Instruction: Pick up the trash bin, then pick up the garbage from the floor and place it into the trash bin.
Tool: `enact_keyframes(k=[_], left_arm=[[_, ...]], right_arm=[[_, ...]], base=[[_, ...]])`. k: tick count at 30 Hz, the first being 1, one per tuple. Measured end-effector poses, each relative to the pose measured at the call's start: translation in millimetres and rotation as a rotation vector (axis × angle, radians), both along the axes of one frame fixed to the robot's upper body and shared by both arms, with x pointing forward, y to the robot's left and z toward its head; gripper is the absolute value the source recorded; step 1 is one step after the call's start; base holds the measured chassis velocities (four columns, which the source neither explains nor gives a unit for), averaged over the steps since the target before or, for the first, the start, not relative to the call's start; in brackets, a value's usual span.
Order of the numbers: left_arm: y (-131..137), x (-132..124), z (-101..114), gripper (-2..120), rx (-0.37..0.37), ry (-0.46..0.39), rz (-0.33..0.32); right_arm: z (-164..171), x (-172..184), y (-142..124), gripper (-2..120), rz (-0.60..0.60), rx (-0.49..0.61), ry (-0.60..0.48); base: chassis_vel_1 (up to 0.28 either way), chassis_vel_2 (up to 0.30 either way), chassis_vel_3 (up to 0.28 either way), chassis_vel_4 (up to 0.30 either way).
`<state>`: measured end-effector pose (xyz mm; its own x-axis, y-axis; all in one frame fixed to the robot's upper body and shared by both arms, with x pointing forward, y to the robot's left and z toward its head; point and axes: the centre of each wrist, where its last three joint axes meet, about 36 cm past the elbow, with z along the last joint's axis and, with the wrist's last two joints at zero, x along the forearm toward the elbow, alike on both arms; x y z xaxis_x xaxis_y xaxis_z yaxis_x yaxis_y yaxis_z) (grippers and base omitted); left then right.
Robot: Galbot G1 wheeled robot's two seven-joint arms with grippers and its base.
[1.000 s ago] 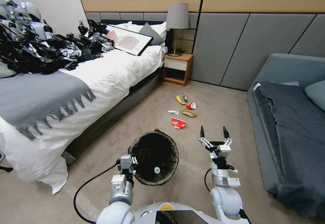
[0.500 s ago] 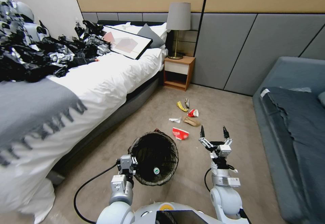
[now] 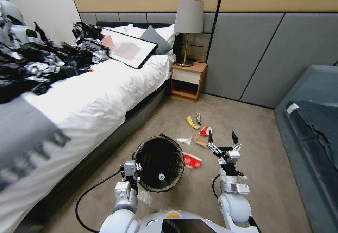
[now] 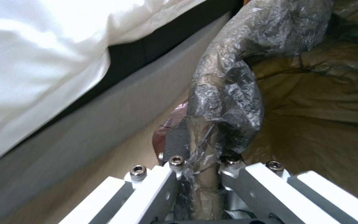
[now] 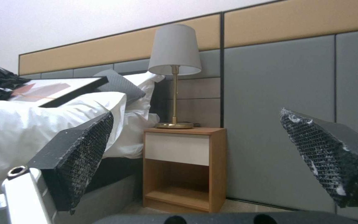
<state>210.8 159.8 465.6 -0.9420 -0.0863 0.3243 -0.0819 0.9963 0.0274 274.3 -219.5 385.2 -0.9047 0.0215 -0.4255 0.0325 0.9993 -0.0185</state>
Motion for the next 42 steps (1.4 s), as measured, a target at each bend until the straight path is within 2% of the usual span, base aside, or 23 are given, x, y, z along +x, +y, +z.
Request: enact_keyframes(k=[8,27,38,42], left_arm=[[0.4,0.1,-0.4,0,0.002,-0.001,0.001],[3.6,3.0,1.4,0,0.002,-0.013,0.01],[4.0,3.1,1.6,0,0.002,-0.013,0.01],[4.4,3.4,1.7,0,0.002,-0.013,0.011]], right_arm=[[-0.4,2.2,0.1,100,0.032,-0.017,-0.039],[-7.8,4.9,-1.9,100,0.041,-0.084,-0.04],[-0.7,2.4,-8.7,100,0.053,-0.104,0.036],[3.1,0.8,-18.7,100,0.085,-0.116,0.127]], base=[[-0.253,0.271,0.273,-0.271],[0.012,-0.009,-0.012,0.006],[0.0,0.0,0.0,0.0],[0.0,0.0,0.0,0.0]])
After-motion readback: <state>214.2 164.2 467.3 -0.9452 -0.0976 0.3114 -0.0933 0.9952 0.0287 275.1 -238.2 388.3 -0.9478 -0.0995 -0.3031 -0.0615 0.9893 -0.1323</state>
